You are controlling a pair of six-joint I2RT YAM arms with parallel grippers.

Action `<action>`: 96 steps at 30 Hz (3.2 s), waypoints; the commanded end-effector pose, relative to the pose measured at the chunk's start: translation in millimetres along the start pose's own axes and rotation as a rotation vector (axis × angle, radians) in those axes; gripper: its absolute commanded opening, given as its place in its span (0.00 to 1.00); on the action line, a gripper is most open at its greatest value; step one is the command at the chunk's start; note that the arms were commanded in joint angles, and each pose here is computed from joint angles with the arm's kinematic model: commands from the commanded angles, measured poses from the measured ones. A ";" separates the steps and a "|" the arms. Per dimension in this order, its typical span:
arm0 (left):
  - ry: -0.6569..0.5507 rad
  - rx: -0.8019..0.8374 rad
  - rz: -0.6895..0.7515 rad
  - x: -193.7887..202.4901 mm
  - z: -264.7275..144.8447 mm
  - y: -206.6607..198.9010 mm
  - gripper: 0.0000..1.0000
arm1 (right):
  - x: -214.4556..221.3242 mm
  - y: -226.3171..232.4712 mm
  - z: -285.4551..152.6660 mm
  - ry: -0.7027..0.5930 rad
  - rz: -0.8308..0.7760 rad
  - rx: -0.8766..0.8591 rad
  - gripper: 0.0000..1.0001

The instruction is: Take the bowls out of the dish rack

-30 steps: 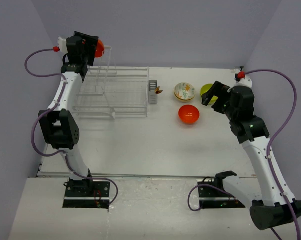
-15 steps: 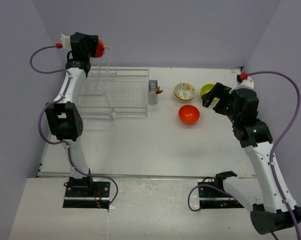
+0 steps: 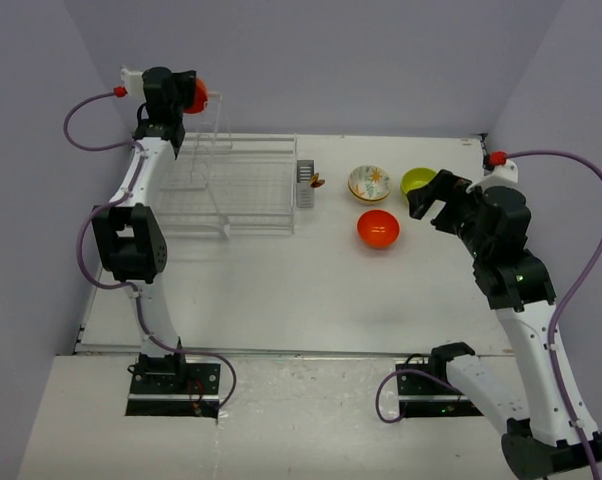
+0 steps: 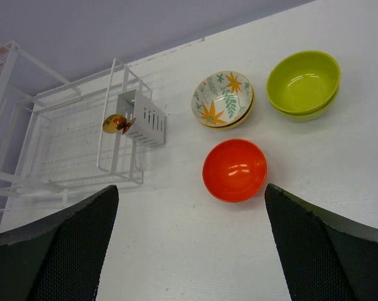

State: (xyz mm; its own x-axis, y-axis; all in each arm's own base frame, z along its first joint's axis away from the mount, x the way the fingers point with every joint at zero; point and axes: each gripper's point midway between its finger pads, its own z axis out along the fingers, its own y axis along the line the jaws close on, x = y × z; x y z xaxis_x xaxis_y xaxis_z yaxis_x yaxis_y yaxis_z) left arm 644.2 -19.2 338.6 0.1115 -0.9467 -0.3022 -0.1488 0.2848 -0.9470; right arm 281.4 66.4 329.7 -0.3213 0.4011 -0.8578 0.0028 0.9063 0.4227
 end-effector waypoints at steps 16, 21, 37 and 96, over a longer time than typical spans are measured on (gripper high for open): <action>-0.033 0.646 0.121 -34.7 -117.9 -167.7 0.00 | -23.5 17.3 -12.1 -0.040 -0.016 -0.060 0.99; 0.280 0.991 0.492 55.0 -174.8 -213.7 0.00 | -32.1 18.6 -9.4 -0.043 -0.014 -0.043 0.99; 0.933 1.503 1.776 342.1 -471.4 21.9 0.00 | -20.3 36.0 9.1 0.248 -0.041 -0.092 0.96; 0.825 1.117 2.210 346.4 -425.6 58.0 0.99 | 123.0 16.2 53.1 0.629 -0.312 0.127 0.00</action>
State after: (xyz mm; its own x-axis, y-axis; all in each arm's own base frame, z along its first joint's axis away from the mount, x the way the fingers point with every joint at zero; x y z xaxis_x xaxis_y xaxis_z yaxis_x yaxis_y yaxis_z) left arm 217.0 -404.8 178.7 0.4095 0.7609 -0.5034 0.8736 -0.1679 0.4568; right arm 259.7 136.8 196.1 -0.8678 -0.1374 -0.4775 -0.1937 0.9785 0.0705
